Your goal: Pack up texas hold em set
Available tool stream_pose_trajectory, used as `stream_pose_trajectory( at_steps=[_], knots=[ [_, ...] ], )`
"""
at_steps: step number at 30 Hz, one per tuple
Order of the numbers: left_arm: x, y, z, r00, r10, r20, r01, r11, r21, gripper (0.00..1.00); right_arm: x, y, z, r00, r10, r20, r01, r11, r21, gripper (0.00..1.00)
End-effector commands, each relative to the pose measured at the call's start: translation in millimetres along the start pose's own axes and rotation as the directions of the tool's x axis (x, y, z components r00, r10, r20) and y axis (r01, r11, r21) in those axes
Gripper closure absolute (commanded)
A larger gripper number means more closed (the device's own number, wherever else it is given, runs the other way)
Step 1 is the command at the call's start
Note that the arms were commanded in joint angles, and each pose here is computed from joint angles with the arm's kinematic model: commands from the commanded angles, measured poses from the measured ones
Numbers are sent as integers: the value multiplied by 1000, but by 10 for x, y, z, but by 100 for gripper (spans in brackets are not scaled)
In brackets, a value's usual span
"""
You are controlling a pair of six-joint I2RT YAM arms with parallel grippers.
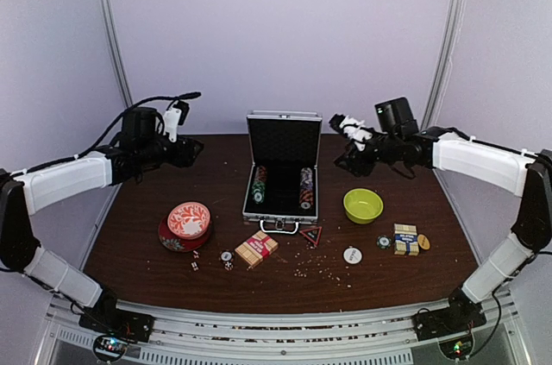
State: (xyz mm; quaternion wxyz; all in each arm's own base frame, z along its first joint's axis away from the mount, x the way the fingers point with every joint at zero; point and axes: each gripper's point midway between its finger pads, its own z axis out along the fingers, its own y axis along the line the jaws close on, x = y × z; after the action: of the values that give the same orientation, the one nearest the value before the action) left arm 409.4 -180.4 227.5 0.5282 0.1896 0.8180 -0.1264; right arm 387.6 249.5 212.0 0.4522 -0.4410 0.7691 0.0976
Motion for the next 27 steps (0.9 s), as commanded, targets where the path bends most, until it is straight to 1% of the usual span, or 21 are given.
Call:
stream_pose_trajectory(
  at_steps=[1, 5, 10, 12, 17, 27],
  knots=[
    [151, -425, 153, 997, 11, -80, 1, 989, 147, 39, 144, 744, 303, 969, -222, -111, 200, 963, -181, 50],
    [244, -529, 231, 993, -1, -118, 23, 983, 181, 40, 218, 1247, 620, 938, -310, -154, 257, 922, -289, 60],
    [283, -527, 273, 989, -12, -148, 39, 983, 180, 39, 242, 1512, 959, 932, -307, -191, 230, 911, -343, 62],
    [270, -542, 267, 989, -14, -148, 41, 982, 186, 39, 244, 1552, 1075, 933, -293, -211, 207, 913, -352, 61],
    [215, -535, 232, 991, -15, -136, 40, 982, 183, 39, 244, 1566, 1233, 935, -265, -237, 174, 922, -346, 52],
    [139, -517, 182, 993, -14, -116, 34, 984, 175, 38, 337, 1666, 1379, 922, -273, -276, 146, 903, -405, 52]
  ],
)
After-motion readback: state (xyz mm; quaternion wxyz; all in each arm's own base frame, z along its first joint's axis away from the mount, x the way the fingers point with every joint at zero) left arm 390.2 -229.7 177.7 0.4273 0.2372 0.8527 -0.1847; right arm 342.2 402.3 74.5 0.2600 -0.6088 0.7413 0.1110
